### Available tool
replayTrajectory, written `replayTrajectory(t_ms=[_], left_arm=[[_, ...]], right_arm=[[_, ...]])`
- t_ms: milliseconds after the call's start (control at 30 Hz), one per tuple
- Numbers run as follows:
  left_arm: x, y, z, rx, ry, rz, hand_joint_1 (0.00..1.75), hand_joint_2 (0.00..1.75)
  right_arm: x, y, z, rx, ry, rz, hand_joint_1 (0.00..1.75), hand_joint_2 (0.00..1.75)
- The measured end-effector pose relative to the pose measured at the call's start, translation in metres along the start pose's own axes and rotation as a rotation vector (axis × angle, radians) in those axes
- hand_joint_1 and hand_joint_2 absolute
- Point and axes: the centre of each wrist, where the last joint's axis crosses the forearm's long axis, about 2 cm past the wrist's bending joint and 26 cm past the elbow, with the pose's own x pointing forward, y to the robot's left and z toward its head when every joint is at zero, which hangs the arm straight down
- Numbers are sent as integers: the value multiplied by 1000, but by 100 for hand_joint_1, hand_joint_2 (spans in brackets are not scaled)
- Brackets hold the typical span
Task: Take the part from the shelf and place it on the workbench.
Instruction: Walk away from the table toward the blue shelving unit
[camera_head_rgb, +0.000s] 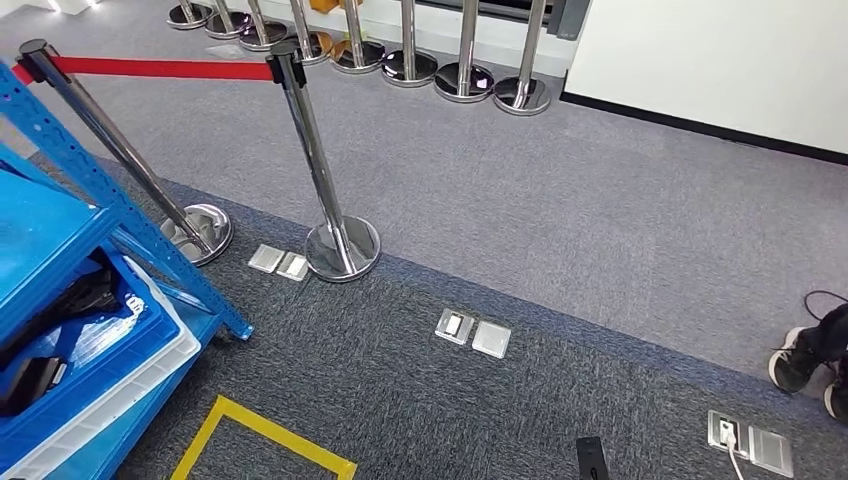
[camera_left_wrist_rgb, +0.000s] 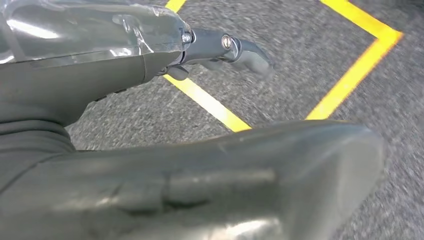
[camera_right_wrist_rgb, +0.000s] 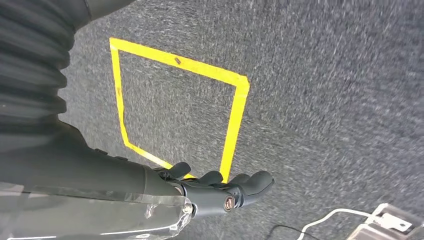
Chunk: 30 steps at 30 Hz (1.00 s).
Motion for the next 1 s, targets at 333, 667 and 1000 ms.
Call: replayTrajectory(t_ms=[333,667,1000], left_arm=[[0,-1,0,0,1,1,0,0],[1,0,0,0,-2,1,0,0],[-2,-1,2,7,1,6,0,0]], right_arm=[[-3,-2,-3,7,7,17,0,175],[-3,-3,-5,10,14,41,0,175],[-1,-4,-6,7,15,42,0,175]])
